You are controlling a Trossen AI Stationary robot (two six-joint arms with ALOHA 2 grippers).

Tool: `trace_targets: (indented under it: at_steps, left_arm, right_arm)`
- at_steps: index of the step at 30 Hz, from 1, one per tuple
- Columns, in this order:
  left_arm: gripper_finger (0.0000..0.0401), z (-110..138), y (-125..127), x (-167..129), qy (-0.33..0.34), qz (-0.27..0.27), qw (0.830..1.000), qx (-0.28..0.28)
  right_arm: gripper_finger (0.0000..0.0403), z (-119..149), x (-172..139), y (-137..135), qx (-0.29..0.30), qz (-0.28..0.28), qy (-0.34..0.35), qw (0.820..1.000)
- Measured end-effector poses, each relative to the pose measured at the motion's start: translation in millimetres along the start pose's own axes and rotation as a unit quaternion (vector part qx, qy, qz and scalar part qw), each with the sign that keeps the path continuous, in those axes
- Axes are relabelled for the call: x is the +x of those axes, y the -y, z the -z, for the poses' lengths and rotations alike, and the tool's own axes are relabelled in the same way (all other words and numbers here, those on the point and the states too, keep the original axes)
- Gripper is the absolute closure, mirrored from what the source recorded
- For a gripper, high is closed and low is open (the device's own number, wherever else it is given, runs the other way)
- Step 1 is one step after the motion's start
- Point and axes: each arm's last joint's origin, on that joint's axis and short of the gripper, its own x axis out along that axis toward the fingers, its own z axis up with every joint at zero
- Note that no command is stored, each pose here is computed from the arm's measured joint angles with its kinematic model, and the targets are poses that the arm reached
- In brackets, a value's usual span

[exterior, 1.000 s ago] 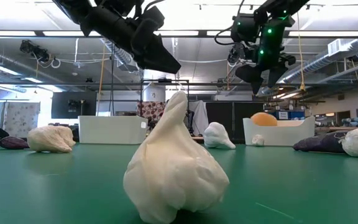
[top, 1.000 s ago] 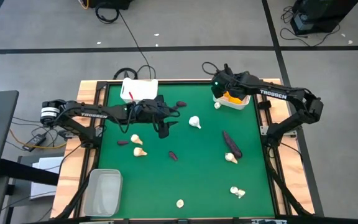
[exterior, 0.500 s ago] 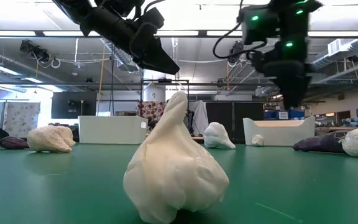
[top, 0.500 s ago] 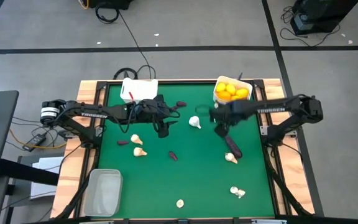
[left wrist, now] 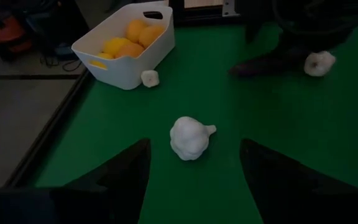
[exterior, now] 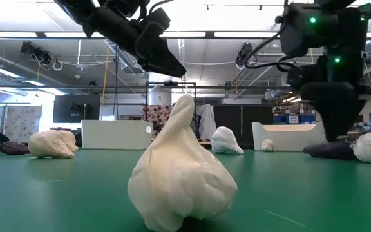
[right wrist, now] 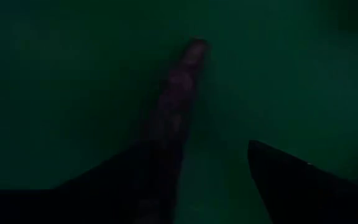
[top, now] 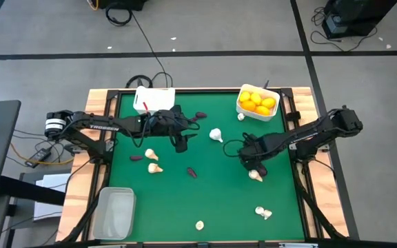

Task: Sort produce into baskets
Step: Put the bottom right violet eggplant into the left white bin

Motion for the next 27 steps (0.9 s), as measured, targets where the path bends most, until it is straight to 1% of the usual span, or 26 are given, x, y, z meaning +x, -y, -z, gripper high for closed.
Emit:
trace_targets:
  at_steps: [3,5,7,10,11,12,14,19,21,22,25,27]
  left_arm:
    - [0.0148,-1,0,0,0.003,-0.001,1.000,0.001]
    - [0.0148,-1,0,0,0.003,-0.001,1.000,0.001]
    - [0.0148,-1,0,0,0.003,-0.001,1.000,0.002]
    - [0.0148,-1,0,0,0.003,-0.001,1.000,0.002]
    - [0.0148,-1,0,0,0.003,-0.001,1.000,0.002]
    - [0.0148,0,0,0,0.003,-0.001,1.000,0.002]
    - [0.0148,0,0,0,0.002,-0.001,1.000,0.002]
    - [0.0148,0,0,0,0.001,-0.001,1.000,0.002]
    - [0.0148,0,0,0,0.001,-0.001,1.000,0.002]
    - [0.0148,0,0,0,0.002,-0.001,1.000,0.002]
    - [0.0148,0,1,5,0.009,-0.002,1.000,0.000]
    - [0.0148,3,2,13,0.011,-0.001,1.000,-0.002]
  right_arm:
    - [0.0119,4,2,-1,-0.007,-0.010,-0.013,1.000]
    - [0.0119,2,-2,-5,-0.001,-0.036,-0.008,0.999]
    - [0.0119,5,1,-3,0.001,-0.027,-0.025,0.999]
    - [0.0125,8,3,-4,0.010,-0.035,-0.023,0.999]
    - [0.0131,9,5,-3,0.012,-0.029,-0.026,0.999]
    - [0.0140,12,8,-1,0.014,-0.021,-0.029,0.999]
    - [0.0169,14,10,-1,0.020,-0.021,-0.027,0.999]
    - [0.0275,16,11,-2,0.016,-0.022,-0.025,0.999]
    - [0.0313,14,8,-3,0.011,-0.019,-0.005,1.000]
    - [0.0325,11,5,-4,0.007,-0.017,0.013,1.000]
    - [0.0332,-1,-8,-11,0.007,-0.023,0.101,0.995]
    - [0.0336,-11,-22,-16,0.012,-0.034,0.181,0.983]
